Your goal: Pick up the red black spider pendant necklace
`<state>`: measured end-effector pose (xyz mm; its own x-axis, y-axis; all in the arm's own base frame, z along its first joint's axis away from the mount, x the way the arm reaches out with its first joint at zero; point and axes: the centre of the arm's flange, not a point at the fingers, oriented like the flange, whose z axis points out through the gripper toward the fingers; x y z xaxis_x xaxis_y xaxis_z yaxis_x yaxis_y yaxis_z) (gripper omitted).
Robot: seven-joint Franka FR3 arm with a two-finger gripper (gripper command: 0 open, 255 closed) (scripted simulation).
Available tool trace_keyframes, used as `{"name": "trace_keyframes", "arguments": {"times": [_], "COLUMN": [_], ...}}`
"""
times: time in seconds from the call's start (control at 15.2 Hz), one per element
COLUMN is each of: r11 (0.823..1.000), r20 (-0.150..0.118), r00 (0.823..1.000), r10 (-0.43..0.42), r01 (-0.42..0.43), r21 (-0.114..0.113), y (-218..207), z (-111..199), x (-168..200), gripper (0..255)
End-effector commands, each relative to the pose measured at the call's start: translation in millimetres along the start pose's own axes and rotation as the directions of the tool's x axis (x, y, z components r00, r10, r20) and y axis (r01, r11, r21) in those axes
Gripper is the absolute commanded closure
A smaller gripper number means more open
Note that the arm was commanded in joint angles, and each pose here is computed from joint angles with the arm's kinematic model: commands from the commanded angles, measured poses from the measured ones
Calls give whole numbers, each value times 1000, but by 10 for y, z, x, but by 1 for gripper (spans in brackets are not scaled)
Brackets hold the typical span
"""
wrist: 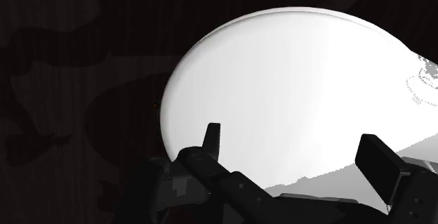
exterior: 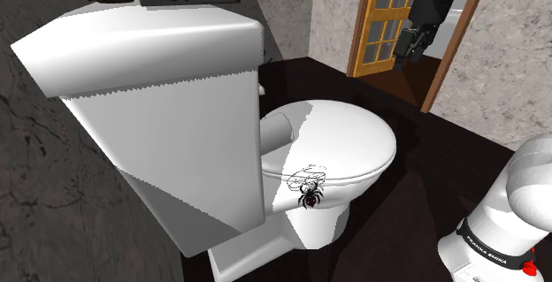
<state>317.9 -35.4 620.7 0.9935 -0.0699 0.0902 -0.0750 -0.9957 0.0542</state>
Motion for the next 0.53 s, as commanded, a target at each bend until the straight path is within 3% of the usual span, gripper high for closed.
{"name": "trace_keyframes", "arguments": {"times": [0.0, 0.46], "r11": [1000, 986], "r20": [0, -29], "r00": [1000, 987], "r10": [0, 159], "r01": [0, -161], "r21": [0, -49], "y": [0, -904], "z": [0, 350], "x": [0, -271], "gripper": [0, 0]}}
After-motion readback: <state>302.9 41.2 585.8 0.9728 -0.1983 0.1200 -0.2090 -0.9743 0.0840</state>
